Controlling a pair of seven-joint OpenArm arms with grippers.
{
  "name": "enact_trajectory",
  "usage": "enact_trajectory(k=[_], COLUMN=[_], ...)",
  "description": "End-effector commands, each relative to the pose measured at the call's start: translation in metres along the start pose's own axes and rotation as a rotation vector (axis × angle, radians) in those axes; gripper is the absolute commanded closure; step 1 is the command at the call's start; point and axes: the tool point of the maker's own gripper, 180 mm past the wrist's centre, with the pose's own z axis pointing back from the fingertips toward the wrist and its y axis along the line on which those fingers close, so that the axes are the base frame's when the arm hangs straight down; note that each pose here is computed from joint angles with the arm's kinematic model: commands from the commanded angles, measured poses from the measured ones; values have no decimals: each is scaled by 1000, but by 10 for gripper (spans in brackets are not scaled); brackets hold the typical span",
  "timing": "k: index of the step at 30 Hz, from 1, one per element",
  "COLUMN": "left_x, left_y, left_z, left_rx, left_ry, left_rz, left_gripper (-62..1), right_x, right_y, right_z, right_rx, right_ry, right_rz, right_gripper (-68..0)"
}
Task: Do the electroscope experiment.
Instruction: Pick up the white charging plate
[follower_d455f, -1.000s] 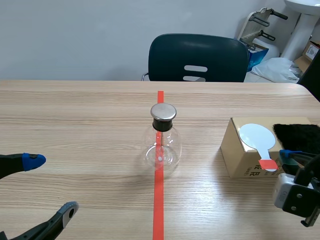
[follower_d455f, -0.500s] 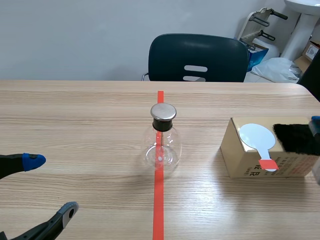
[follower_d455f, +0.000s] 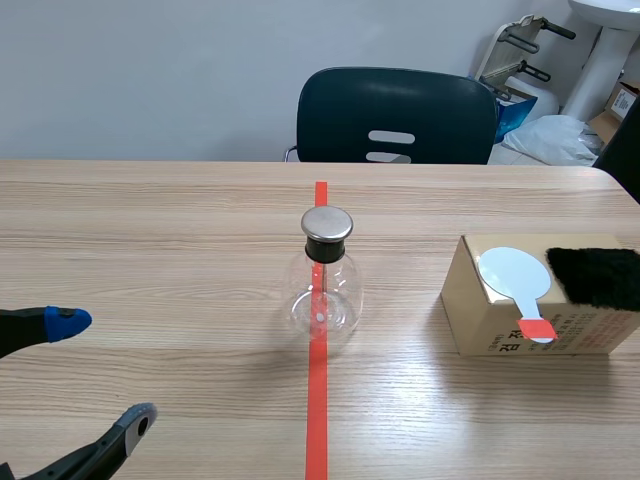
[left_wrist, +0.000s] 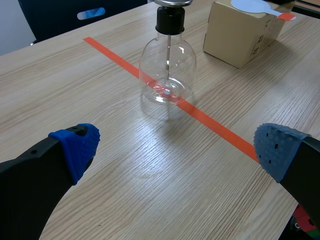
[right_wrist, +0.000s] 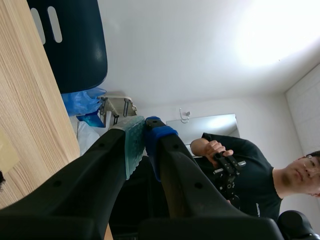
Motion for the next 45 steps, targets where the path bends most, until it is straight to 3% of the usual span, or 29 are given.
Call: enact_trajectory(k=[1,12,25,33,41,45], left_x=[11,11,11,11,11,11], left_y=[2,2,2,2,2,2], left_z=[-1,-1,-1,-1,-1,-1], left_rx=[0,0,0,0,0,0], left_ry=[-38,-38,-38,-38,-38,-38], left_rz=[-6,-6,-6,-6,-6,-6], left_gripper=[-623,-623,-623,-623,-623,-623], right_x=[1,0,-1,1,17,24], right_y=[-11,-6,64,115,144,151], right_z=[-3,-2,15,39,65,69], right_rx=[-30,-12,183,331,411,402], right_ry=[-14,-6,34,56,66,102], right_rz=[18,15,26,16,-8,6], right_gripper=[-8,-8,-8,-9,-9,-34])
